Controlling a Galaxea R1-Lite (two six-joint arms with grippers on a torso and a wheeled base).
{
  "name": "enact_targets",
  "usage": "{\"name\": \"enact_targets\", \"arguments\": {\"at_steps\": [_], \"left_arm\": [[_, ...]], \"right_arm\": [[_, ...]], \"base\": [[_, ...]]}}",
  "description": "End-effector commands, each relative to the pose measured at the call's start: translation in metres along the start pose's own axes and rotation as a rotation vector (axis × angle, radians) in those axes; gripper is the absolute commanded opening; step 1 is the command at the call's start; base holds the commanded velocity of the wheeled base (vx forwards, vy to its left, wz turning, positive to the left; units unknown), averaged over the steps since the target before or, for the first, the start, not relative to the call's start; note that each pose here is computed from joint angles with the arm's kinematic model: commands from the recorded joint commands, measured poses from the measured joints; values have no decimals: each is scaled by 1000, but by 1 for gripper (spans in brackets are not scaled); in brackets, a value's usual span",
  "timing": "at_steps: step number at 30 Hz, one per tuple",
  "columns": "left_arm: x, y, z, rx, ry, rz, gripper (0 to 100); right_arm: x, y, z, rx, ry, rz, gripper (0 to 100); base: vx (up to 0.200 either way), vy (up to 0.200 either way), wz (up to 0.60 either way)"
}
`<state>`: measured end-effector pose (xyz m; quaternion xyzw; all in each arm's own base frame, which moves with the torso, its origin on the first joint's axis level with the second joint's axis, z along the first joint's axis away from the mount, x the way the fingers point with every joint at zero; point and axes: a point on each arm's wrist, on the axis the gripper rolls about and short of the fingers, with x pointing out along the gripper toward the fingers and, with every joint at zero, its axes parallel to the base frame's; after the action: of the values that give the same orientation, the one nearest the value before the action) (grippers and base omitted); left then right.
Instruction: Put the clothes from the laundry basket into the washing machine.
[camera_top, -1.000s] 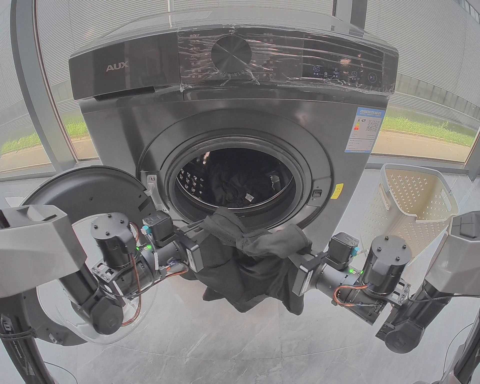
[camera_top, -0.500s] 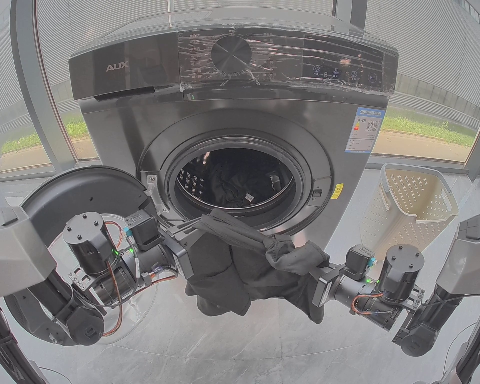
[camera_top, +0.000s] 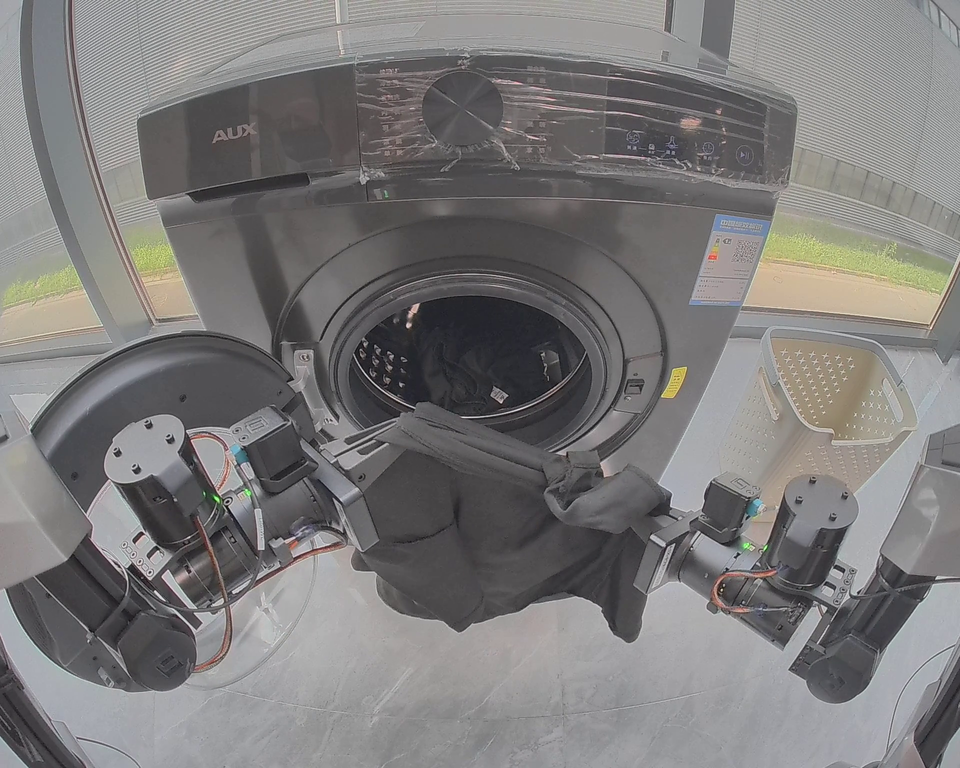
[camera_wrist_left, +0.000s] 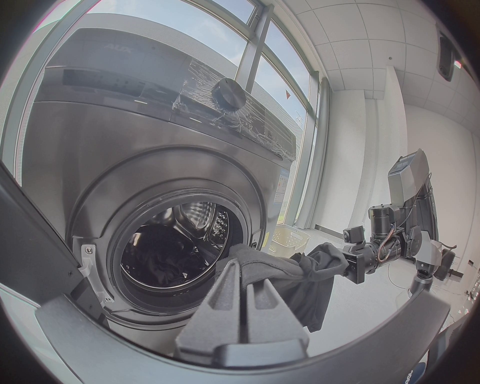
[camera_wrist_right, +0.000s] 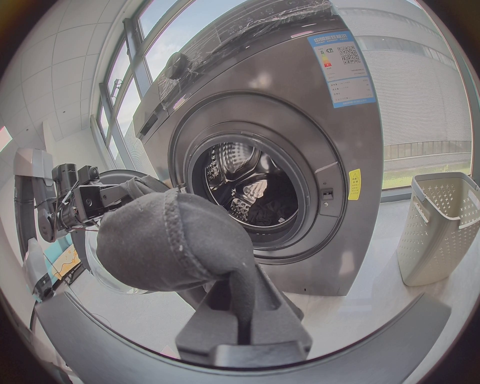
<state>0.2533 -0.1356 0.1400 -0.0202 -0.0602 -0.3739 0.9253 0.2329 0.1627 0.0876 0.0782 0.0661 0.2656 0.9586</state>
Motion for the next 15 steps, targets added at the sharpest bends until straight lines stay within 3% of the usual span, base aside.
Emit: {"name": "enact_targets", "arguments": {"at_steps": [1,15], "left_arm": [[-3,-1,8,6,-27,0,0],[-8,-1,16,14,-51,8,0]], "right_arm": [[3,-7,3,2,-14,-28,0],[15,-13,19,9,-102,-73,0]], "base": [[0,0,0],[0,0,0]]}}
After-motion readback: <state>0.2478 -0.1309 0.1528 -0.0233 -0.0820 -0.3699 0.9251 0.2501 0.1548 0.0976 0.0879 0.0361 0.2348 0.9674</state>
